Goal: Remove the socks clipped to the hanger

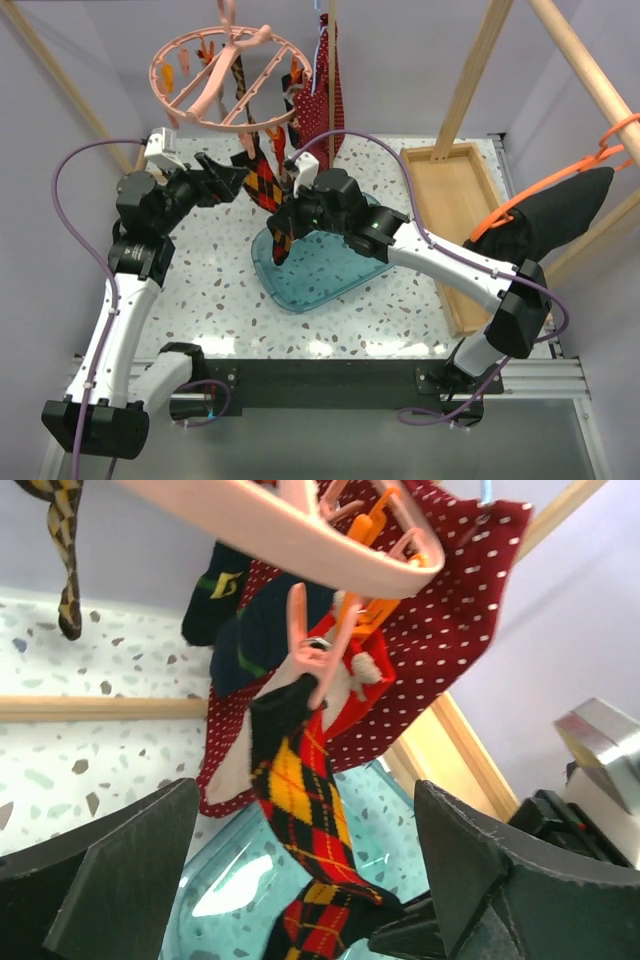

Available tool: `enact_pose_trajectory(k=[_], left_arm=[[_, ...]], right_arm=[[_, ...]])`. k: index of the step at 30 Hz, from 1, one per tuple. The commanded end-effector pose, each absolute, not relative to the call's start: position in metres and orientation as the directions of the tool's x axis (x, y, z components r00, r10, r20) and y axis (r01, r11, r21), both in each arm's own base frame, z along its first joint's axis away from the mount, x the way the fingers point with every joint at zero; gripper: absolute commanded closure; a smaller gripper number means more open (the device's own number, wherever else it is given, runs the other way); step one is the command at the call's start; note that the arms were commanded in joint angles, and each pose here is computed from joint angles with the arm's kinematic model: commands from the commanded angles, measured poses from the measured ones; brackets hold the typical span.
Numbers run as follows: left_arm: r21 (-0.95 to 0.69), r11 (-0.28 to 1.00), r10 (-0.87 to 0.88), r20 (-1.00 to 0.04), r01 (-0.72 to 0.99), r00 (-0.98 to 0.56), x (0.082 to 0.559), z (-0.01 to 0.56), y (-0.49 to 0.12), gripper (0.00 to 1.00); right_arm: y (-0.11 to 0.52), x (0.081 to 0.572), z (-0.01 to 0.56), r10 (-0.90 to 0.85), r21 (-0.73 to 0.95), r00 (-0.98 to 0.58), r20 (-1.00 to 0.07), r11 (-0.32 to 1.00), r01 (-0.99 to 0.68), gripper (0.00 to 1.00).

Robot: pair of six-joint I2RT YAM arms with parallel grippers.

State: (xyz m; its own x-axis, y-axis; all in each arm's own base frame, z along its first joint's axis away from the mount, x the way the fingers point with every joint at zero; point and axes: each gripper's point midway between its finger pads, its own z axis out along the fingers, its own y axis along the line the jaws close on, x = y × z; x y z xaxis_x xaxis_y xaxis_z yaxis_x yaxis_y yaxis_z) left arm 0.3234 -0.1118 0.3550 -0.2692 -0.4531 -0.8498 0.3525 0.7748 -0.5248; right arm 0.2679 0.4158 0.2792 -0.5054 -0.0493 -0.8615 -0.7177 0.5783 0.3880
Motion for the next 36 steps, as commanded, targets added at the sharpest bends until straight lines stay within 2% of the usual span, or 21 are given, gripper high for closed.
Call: enact_pose_trajectory(k=[1,3,6,8,13,21,36], left_arm=[[-0.485,0.808,-0.424,-0.873,0.334,-0.242,0.328,0.353,-0.106,0.03],[-0.444,0.823,-0.397,-0.896,0.353,-0.201,0.332,0.361,-0.104,0.03],[-0.388,0.834,-0.365,-0.921,0.392,-0.135,0.341,0.375,-0.105,0.09],[-0.379,0.796,-0.374,-0.921,0.472,-0.109,0.344,0.392,-0.117,0.12],[-0.457,0.744,-0.428,-0.886,0.488,-0.177,0.370,0.378,-0.129,0.12],[-0.458,0.692,-0.547,-0.837,0.558,-0.011,0.361,0.405,-0.126,0.18],[-0.497,0.677,-0.570,-0.820,0.542,-0.040,0.382,0.406,-0.132,0.26]], right_arm=[[0.409,0.260,0.301,-0.030,0.379,-0.476,-0.879,0.561,-0.736,1.00],[0.411,0.255,0.304,-0.036,0.388,-0.478,-0.878,0.533,-0.752,1.00],[0.412,0.249,0.307,-0.039,0.395,-0.480,-0.876,0.511,-0.764,1.00],[0.411,0.248,0.307,-0.040,0.392,-0.477,-0.878,0.512,-0.764,1.00],[0.406,0.244,0.317,-0.032,0.387,-0.464,-0.885,0.502,-0.774,1.00],[0.406,0.242,0.318,-0.031,0.390,-0.464,-0.885,0.493,-0.777,1.00],[0.405,0.241,0.326,-0.026,0.387,-0.456,-0.890,0.487,-0.783,1.00]])
